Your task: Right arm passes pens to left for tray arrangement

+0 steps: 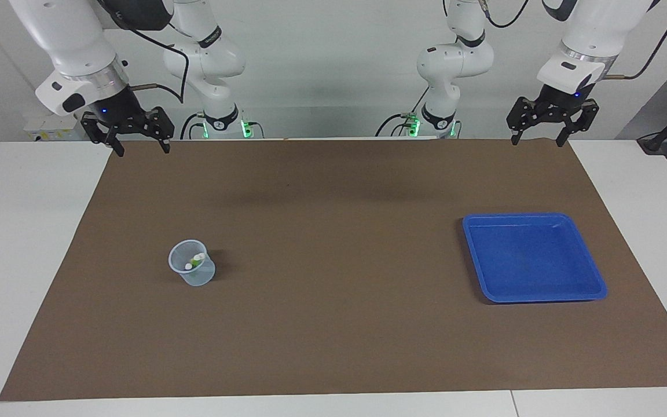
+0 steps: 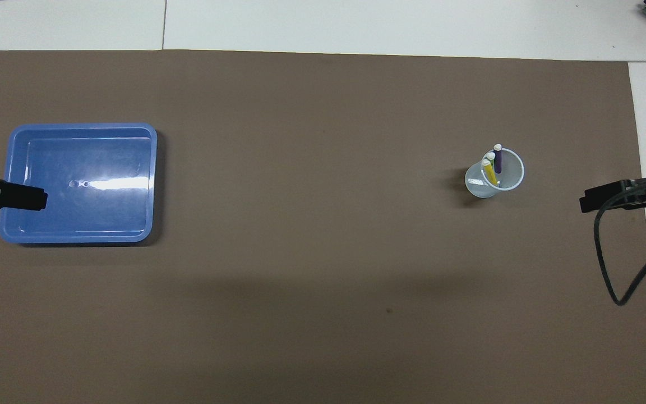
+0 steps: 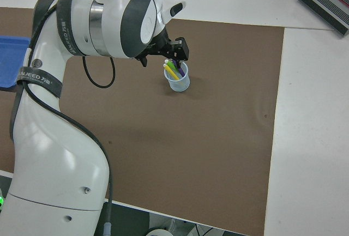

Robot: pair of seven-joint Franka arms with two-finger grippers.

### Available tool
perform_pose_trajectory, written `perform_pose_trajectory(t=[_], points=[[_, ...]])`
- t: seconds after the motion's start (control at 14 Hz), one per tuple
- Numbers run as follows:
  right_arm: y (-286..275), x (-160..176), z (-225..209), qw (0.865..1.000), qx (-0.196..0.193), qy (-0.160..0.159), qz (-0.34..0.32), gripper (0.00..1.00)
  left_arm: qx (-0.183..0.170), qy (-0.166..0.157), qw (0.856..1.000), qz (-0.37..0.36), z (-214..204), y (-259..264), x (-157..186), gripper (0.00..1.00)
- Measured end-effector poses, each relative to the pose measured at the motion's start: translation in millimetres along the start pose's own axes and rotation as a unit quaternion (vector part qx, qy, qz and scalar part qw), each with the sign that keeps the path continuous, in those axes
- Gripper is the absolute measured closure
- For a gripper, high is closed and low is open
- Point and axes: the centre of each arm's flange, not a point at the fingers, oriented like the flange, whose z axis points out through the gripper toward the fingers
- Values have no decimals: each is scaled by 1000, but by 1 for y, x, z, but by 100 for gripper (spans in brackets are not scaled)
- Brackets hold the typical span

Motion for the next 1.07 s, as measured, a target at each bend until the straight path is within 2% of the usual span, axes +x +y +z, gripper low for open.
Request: perform_pose_trajectory(t=[0.57, 1.07], points=[[-5, -1, 5, 1000, 0, -4, -4, 0, 0, 0, 1000, 0, 0, 0, 0, 0], [-1, -14, 35, 1000, 1, -12, -1, 0, 0, 0, 1000, 0, 0, 0, 0, 0]])
